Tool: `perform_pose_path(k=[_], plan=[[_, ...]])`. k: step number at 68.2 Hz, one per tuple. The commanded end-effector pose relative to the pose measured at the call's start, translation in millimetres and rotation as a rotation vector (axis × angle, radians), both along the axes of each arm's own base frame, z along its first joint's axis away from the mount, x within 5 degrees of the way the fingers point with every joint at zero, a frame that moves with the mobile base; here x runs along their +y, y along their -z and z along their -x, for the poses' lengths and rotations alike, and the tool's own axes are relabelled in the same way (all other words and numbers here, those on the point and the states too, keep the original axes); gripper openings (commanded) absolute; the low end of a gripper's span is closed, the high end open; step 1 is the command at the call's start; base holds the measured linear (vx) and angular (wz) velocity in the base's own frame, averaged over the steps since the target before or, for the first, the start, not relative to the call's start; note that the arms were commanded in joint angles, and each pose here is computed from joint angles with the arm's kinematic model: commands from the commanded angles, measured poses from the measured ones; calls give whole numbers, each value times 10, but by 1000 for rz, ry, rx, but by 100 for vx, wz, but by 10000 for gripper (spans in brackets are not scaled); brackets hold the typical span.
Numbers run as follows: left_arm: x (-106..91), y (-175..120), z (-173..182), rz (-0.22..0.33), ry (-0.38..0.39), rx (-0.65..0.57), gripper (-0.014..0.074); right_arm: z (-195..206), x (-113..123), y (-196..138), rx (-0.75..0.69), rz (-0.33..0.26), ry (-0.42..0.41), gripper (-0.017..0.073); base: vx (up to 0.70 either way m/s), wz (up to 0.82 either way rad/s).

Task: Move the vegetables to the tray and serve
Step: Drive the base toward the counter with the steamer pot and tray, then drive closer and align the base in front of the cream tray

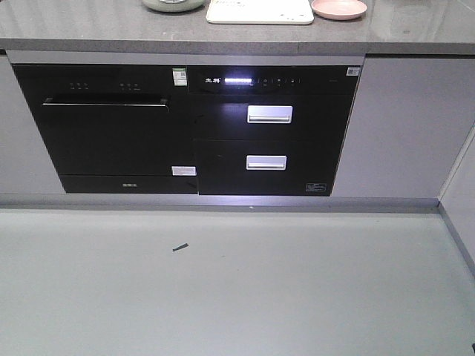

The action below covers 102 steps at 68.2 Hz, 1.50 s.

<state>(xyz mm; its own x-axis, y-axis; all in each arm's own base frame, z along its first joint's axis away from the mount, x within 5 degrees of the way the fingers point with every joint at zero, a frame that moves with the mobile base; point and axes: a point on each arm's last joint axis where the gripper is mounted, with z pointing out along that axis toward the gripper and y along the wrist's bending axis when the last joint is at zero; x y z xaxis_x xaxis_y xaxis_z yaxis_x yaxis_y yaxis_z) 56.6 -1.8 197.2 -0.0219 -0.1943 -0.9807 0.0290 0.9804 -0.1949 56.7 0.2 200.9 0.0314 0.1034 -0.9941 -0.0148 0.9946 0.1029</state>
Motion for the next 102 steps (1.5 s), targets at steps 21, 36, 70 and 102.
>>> perform_pose_path(k=[21,36,70,102], plan=[[2,21,0,12,-3,-57,-6,1,17,-12,-57,13,-17,-3,15,-2],[2,21,0,12,-3,-57,-6,1,17,-12,-57,13,-17,-3,14,-1],[2,21,0,12,-3,-57,-6,1,17,-11,-56,13,-16,-3,13,2],[2,21,0,12,-3,-57,-6,1,17,-11,-56,13,-16,-3,13,1]])
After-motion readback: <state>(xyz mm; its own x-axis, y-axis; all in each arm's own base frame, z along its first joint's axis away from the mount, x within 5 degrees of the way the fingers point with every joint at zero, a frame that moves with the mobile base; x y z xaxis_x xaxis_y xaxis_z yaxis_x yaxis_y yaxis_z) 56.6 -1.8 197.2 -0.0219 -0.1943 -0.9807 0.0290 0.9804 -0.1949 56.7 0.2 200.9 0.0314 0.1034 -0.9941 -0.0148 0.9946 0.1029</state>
